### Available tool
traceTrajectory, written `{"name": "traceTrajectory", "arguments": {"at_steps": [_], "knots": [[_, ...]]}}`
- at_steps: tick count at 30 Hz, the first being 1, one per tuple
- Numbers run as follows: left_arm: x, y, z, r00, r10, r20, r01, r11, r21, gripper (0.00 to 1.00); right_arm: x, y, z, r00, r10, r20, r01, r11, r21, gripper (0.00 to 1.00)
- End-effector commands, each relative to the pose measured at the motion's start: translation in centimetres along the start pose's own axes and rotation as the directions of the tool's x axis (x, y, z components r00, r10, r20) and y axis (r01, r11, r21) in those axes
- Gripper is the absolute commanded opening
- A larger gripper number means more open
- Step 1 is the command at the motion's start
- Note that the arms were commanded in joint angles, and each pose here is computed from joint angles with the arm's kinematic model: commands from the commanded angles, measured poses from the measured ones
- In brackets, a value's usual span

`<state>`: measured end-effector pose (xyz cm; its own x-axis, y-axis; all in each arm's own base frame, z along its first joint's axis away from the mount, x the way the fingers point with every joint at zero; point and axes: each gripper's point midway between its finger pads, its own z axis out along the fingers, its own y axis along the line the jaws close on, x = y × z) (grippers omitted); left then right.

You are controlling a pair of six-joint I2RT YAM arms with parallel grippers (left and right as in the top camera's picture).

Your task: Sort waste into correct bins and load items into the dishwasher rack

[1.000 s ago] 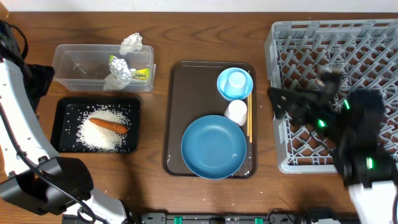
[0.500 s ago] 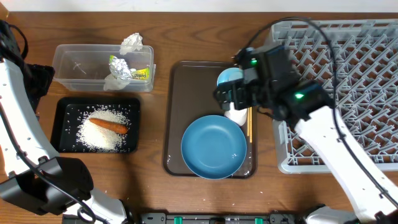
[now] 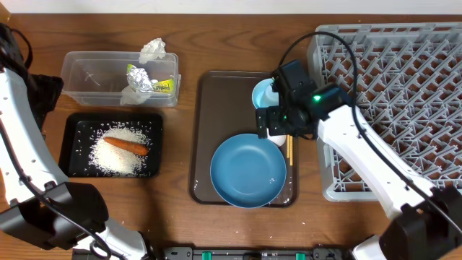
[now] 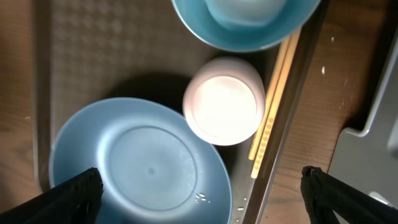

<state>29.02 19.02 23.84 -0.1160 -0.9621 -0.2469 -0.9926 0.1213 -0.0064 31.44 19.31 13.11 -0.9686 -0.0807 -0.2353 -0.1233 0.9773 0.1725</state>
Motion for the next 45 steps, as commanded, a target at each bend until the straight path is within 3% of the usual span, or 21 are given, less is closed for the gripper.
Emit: {"name": "traceTrajectory", "arguments": {"at_steps": [1,9,15,20,27,39,45], "knots": [[-0.4,0.3,-0.2,1.0,-0.009,0.018,0.009,1.0,-0.01,0.98,0.0,-0.1,1.5,0.999,0.029,-0.024,-0.028,0.998,0.049,0.99],[-0.4,0.3,-0.2,1.0,-0.009,0.018,0.009,1.0,-0.01,0.98,1.0,-0.8,6.8,0.989,0.069,-0.133,-0.055,0.993,0.109,0.98],[-0.4,0.3,-0.2,1.0,-0.009,0.018,0.009,1.0,-0.01,0.98,0.9,-1.0,8.3,0.988,0.07,-0.139,-0.053,0.991,0.121,0.91],[-0.4,0.3,-0.2,1.0,-0.009,0.018,0.009,1.0,-0.01,0.98,0.2,-1.3,8.3,0.992,0.066,-0.105,-0.05,0.989,0.141,0.78],[-0.4,0.3,-0.2,1.0,-0.009,0.018,0.009,1.0,-0.01,0.98,0.1,-1.3,8.2,0.993,0.065,-0.101,-0.05,0.988,0.143,0.82],[-0.4,0.3,-0.2,1.0,-0.009,0.018,0.009,1.0,-0.01,0.98,-0.4,1.8,2.7,0.998,0.048,-0.034,-0.049,0.998,-0.031,0.84],[-0.4,0.3,-0.2,1.0,-0.009,0.018,0.009,1.0,-0.01,0.98,1.9,7.0,0.5,0.986,-0.162,-0.039,0.15,0.966,-0.209,0.79]]}}
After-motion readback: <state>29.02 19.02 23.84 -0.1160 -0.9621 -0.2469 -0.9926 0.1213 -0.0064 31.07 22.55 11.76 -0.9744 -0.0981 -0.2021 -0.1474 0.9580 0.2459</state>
